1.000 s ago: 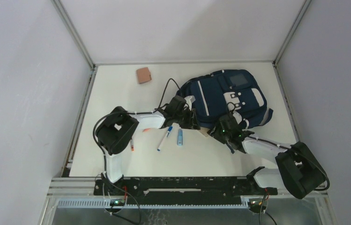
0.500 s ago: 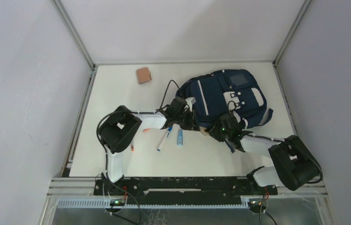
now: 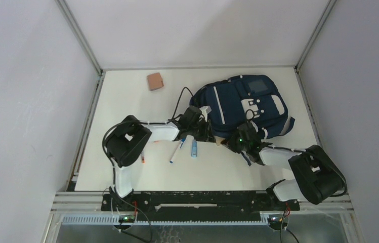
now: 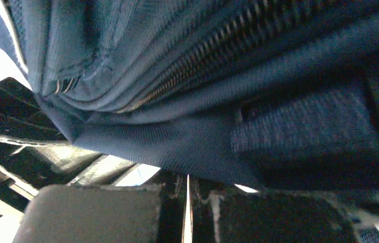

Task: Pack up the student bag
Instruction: Pick up the personal item from the center of the board.

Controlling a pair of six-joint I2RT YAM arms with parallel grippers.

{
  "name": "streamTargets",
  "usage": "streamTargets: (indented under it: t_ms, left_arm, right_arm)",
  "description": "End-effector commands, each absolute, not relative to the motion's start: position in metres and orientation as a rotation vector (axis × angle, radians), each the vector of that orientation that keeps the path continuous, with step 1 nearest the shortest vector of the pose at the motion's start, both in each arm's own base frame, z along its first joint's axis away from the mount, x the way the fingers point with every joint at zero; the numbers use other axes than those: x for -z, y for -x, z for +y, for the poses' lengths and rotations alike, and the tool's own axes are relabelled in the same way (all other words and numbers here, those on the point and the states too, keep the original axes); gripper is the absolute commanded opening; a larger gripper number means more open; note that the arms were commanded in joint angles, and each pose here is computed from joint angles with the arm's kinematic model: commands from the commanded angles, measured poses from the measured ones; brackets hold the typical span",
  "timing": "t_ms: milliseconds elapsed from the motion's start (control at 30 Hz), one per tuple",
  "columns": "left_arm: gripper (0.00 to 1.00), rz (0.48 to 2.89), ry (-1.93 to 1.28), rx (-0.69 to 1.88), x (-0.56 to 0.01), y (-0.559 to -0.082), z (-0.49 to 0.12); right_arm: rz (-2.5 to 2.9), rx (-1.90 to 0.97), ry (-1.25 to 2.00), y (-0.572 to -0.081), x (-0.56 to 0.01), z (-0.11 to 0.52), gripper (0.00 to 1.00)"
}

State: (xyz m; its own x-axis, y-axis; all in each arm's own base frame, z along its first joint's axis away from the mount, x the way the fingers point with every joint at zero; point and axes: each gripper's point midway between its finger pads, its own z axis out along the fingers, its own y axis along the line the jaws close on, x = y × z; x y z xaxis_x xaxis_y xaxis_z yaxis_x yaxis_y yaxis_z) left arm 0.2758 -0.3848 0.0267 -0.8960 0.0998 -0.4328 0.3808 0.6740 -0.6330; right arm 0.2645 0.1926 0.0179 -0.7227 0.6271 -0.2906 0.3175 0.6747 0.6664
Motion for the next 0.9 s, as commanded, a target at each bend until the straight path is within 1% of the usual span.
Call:
streamTargets:
  t_ms: [0, 67, 267, 333, 400, 433, 500, 667, 867]
  left_arm:
    - [0.28, 2.414, -0.373, 1.070, -0.072, -0.274, -0.377]
    - [0.31, 2.401, -0.349, 1.051, -0.081, -0.274, -0.371]
    - [0.34, 2.369, -0.255, 1.022, -0.095, -0.281, -0.361]
    - [0.40, 2.367, -0.255, 1.024, -0.095, -0.283, -0.362]
    - [0.43, 2.378, -0.257, 1.016, -0.090, -0.287, -0.365]
    - [0.44, 2.382, -0.260, 1.011, -0.087, -0.289, -0.366]
    - [0.45, 2.399, -0.255, 1.013, -0.082, -0.297, -0.368]
    - [0.53, 2.448, -0.241, 1.020, -0.064, -0.300, -0.368]
    - [0.54, 2.472, -0.203, 1.030, -0.049, -0.307, -0.367]
  right_arm:
    - [2.310, -0.823, -0.653, -0.265, -0.037, 0.192, 0.00]
    - [2.304, -0.808, -0.621, -0.262, -0.042, 0.191, 0.00]
    - [2.278, -0.851, -0.560, -0.254, -0.052, 0.195, 0.00]
    - [2.260, -0.897, -0.559, -0.256, -0.058, 0.198, 0.00]
    - [2.224, -0.957, -0.595, -0.261, -0.063, 0.200, 0.28]
    - [2.209, -0.978, -0.617, -0.263, -0.064, 0.199, 0.36]
    - [2.200, -1.014, -0.644, -0.267, -0.064, 0.200, 0.44]
    - [2.192, -1.062, -0.685, -0.275, -0.061, 0.203, 0.43]
    - [2.199, -1.075, -0.714, -0.281, -0.054, 0.204, 0.38]
